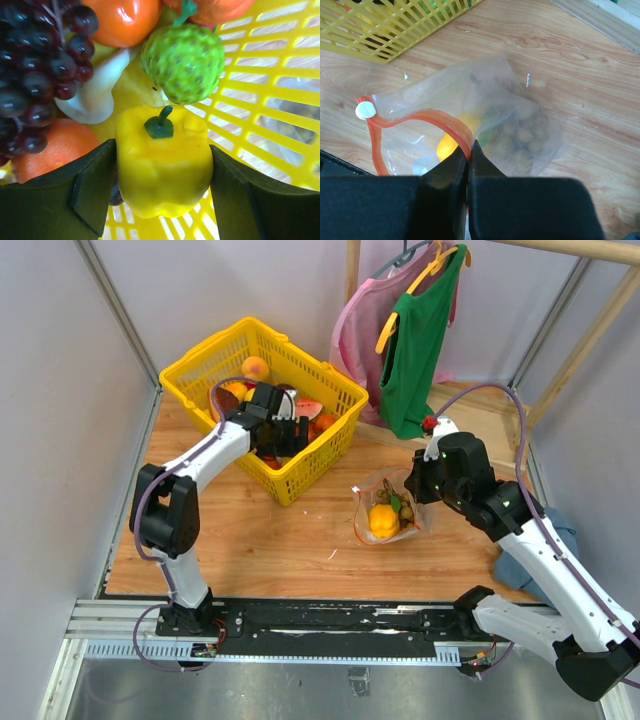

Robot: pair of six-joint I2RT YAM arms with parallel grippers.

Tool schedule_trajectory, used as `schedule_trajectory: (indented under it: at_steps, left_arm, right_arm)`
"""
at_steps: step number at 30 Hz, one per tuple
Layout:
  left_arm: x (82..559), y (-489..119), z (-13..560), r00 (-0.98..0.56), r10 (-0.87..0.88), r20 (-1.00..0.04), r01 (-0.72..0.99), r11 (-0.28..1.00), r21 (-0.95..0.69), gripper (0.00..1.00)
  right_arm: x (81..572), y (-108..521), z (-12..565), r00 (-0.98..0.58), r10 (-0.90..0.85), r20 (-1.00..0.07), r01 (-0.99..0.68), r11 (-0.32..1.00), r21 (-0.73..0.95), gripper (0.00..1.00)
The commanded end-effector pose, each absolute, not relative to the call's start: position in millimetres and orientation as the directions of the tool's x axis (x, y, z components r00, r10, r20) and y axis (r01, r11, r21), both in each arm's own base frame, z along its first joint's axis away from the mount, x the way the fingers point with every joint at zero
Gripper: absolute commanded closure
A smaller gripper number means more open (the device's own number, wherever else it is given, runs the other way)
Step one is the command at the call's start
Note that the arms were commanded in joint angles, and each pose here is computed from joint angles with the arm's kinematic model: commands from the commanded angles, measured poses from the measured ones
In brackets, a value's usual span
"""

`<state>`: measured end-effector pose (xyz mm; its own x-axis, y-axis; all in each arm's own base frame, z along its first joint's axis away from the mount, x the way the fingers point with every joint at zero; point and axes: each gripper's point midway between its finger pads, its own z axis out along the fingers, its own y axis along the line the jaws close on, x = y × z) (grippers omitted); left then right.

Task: Place the food in the zip-top bag and seal the zipper
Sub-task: Pick up the fake vegetable from the bin.

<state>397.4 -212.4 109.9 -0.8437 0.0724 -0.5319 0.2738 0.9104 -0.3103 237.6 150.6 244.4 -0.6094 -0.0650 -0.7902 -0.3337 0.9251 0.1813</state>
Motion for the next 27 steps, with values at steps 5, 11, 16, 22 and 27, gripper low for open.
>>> schedule_trajectory:
  at_steps: [5,11,16,22,27]
  left_arm:
    - [402.3,-197.2,181.9,-0.727,-0.035,-0.686,0.237,0.925,-0.298,0.62]
    - [399.9,-188.0,224.7,-0.622,-0.098,-0.777,0.232,0.925,-0.302,0.67]
    - [395.7,-181.4,267.6,-0.498,-0.172,-0.850,0.244,0.913,-0.328,0.71]
    - [372.8,-199.7,317.5,-0.398,-0.207,-0.894,0.397,0.840,-0.371,0.72]
    - [334.2,-228.9,353.2,-0.285,-0.188,-0.940,0.553,0.768,-0.321,0.72]
  right_arm:
    - [240.4,156.6,260.7,-0.583,-0.033,-0.811,-0.336,0.920,0.203,0.99]
    - [241.6,163.1,257.0,-0.597,-0.026,-0.802,-0.343,0.912,0.226,0.99]
    - [242.9,165.3,256.1,-0.597,-0.018,-0.802,-0.343,0.910,0.235,1.00]
    - [244.8,171.3,258.7,-0.606,-0.002,-0.796,-0.344,0.902,0.260,0.99]
    - [245.1,171.2,259.2,-0.613,0.011,-0.790,-0.331,0.905,0.269,0.99]
